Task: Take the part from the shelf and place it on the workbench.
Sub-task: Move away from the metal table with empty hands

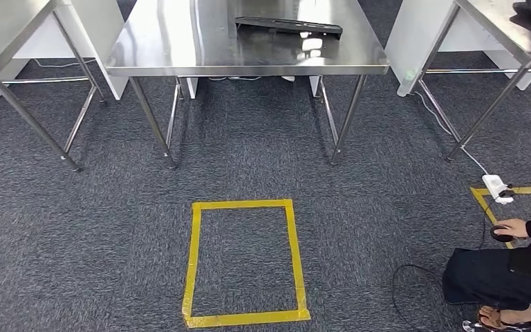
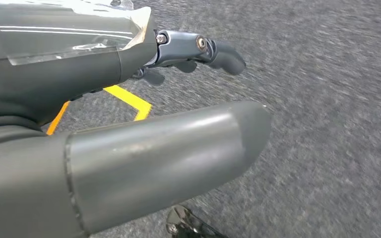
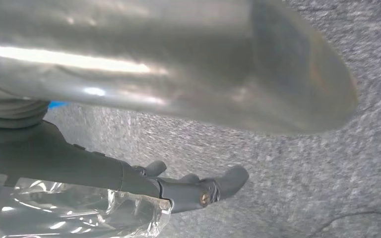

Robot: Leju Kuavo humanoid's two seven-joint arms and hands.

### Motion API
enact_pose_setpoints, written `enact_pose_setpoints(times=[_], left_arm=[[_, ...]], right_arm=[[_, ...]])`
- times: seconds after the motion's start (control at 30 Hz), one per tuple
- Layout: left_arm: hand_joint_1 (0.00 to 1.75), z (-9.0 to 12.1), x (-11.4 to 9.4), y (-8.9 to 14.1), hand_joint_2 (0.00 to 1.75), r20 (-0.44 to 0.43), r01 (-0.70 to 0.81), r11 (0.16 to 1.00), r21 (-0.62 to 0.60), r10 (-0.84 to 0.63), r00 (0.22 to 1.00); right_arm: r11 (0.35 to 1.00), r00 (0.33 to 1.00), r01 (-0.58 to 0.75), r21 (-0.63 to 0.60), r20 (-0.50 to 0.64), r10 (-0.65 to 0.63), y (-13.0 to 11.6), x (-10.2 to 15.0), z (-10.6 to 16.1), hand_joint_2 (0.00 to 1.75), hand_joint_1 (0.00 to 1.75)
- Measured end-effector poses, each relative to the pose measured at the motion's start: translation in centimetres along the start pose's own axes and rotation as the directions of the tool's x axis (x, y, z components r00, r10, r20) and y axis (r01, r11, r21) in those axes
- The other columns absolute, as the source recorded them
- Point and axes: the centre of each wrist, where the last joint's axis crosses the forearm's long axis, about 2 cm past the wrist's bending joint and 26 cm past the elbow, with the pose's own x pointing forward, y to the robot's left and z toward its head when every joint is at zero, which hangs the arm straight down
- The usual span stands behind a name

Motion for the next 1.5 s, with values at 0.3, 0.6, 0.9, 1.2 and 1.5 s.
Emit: enact_pose_setpoints(times=[0.3,0.6,0.9,1.2,1.5], left_arm=[[0.00,0.2,-0.2,-0.3,0.00,0.003,0.004,1.000,-0.005,-0.004,1.000],[0.00,0.2,-0.5,-0.2,0.00,0.007,0.008,1.000,0.008,-0.008,1.000],[0.00,0.2,-0.3,-0.2,0.00,0.009,0.007,1.000,0.011,-0.007,1.000],[0.00,0.3,-0.5,-0.5,0.00,0.004,0.006,1.000,0.004,-0.006,1.000],[0.00,0.3,-0.4,-0.5,0.00,0.006,0.007,1.000,0.005,-0.007,1.000]], right_arm=[[1.000,1.000,0.004,-0.023,0.025,-0.003,-0.9,0.1,-0.7,0.00,0.00],[0.999,0.999,0.009,-0.050,0.040,-0.007,-1.1,-0.1,-0.8,0.00,0.00],[0.998,0.999,0.008,-0.063,0.043,-0.005,-1.3,0.2,-1.0,0.00,0.00],[0.997,0.999,0.005,-0.072,0.032,-0.003,-1.5,-0.2,-1.1,0.00,0.00],[0.997,0.999,0.005,-0.076,0.032,-0.003,-1.6,-0.2,-1.1,0.00,0.00]])
